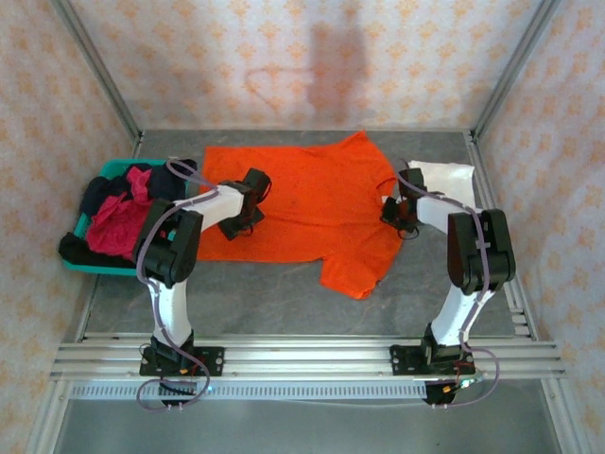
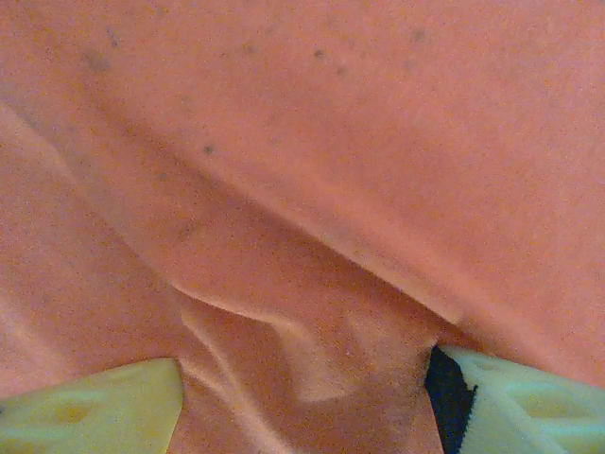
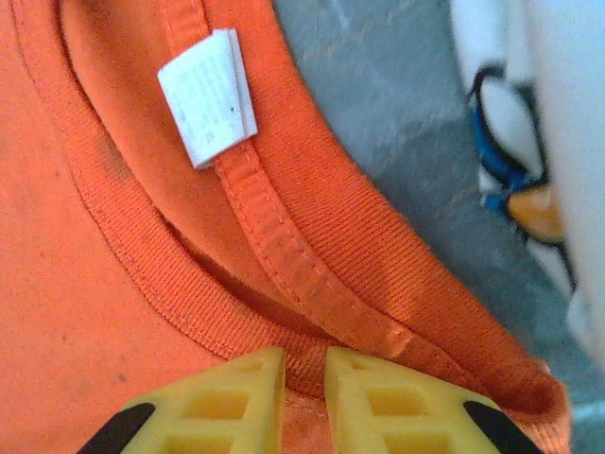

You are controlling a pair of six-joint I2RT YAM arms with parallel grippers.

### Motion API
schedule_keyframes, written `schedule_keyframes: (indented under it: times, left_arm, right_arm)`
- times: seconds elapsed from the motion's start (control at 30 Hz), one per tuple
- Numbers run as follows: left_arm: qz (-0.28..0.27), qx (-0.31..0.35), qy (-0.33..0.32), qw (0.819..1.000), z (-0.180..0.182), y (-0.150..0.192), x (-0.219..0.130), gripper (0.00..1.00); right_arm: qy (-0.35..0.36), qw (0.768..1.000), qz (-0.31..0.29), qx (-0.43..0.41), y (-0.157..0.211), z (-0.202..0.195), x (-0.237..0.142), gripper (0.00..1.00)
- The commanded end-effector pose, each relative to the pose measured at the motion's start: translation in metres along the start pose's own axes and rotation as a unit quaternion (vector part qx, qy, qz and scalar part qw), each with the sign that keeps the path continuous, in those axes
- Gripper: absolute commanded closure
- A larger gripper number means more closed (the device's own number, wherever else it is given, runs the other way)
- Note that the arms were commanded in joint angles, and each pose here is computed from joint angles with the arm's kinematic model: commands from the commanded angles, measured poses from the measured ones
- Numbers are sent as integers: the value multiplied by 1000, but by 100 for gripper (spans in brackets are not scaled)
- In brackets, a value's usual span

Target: Fold and stack the t-shirts

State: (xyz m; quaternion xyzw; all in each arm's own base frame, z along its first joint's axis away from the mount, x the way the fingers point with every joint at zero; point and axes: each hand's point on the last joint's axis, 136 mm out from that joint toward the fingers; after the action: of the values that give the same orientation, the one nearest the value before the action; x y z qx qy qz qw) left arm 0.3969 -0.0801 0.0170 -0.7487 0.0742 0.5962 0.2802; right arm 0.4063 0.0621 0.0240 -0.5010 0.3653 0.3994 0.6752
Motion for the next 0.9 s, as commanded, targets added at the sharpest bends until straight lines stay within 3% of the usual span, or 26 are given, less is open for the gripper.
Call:
schedule_keyframes:
  times: [0.0, 0.2, 0.3, 0.5, 0.7, 0.87]
  left_arm:
    - [34, 10, -35, 999, 10, 18, 26, 29]
    - [26, 12, -16, 999, 8, 9, -2, 26]
    - [8, 3, 11, 1000, 12, -3, -32, 16]
    - [-42, -14, 28, 999, 46, -24, -75, 3]
    - [-78, -72, 22, 994, 104, -38, -82, 3]
    - [-82, -138, 23, 987, 131, -47, -67, 14]
  right_arm:
    - [10, 1000, 28, -3, 7, -10, 11, 79]
    - [-20, 999, -11, -24, -11, 7, -21, 73]
    - [-29, 997, -51, -40, -18, 19, -53, 62]
    - [-35, 992, -83, -84, 14, 43, -99, 49]
    - [-82, 989, -70, -99, 68, 68, -122, 45]
    - [-105, 986, -61, -112, 89, 79, -135, 45]
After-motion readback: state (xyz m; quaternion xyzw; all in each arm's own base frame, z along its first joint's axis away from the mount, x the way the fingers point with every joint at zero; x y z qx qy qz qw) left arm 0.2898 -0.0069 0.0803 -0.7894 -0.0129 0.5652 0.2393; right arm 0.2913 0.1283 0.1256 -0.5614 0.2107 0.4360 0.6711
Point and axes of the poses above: each hand's point on the last joint's axis, 136 mm out from that joint toward the fingers, its own x axis out along the fingers, its own z axis along the line the jaws close on, y = z × x, and after that the axes turned 15 degrees about -x, right-handed
